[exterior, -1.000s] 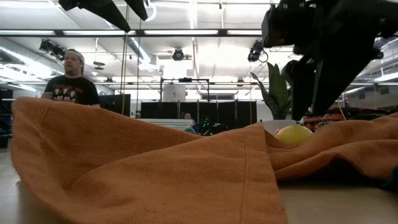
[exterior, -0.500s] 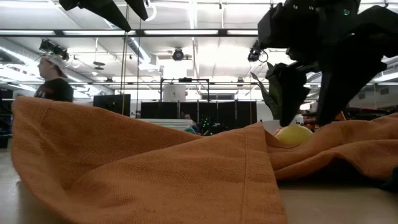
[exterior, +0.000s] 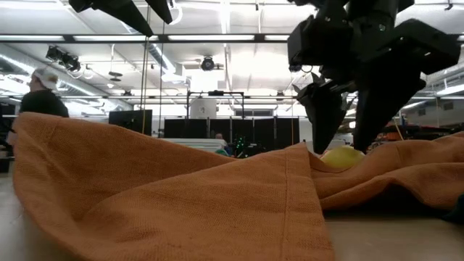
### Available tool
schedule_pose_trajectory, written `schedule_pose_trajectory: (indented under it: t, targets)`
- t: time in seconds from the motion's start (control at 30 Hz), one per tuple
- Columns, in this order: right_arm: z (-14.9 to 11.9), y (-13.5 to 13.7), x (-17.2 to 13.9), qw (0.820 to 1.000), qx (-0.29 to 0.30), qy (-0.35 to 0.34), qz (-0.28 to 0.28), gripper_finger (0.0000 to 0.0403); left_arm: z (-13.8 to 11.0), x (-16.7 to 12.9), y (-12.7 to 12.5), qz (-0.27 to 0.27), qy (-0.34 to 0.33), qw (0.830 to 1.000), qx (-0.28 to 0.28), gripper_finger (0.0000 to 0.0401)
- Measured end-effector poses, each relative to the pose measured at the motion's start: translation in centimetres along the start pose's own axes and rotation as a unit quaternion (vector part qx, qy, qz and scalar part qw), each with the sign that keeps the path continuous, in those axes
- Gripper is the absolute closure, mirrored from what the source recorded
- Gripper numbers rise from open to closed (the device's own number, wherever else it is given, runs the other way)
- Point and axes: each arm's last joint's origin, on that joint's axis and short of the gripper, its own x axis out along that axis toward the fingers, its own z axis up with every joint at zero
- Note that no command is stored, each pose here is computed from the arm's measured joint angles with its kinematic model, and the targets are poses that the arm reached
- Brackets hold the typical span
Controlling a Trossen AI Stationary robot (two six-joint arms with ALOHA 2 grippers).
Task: Pick and placing Produce into tupperware
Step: Put the yellow lemon into the transparent bin
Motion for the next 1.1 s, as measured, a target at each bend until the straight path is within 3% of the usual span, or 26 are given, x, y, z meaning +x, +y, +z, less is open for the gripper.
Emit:
schedule_pose_trajectory:
  t: [0.83, 1.1]
  targets:
    - [-0.4, 0.0, 3.6, 0.999, -0.020, 0.040, 0.026, 0.0096, 0.0, 0.0, 0.0, -0.001, 0.000, 1.000, 0.000, 0.0190]
    - [-0.4, 0.0, 3.4, 0.999, -0.019, 0.040, 0.027, 0.0149, 0.0, 0.0, 0.0, -0.001, 0.000, 1.000, 0.004, 0.0189]
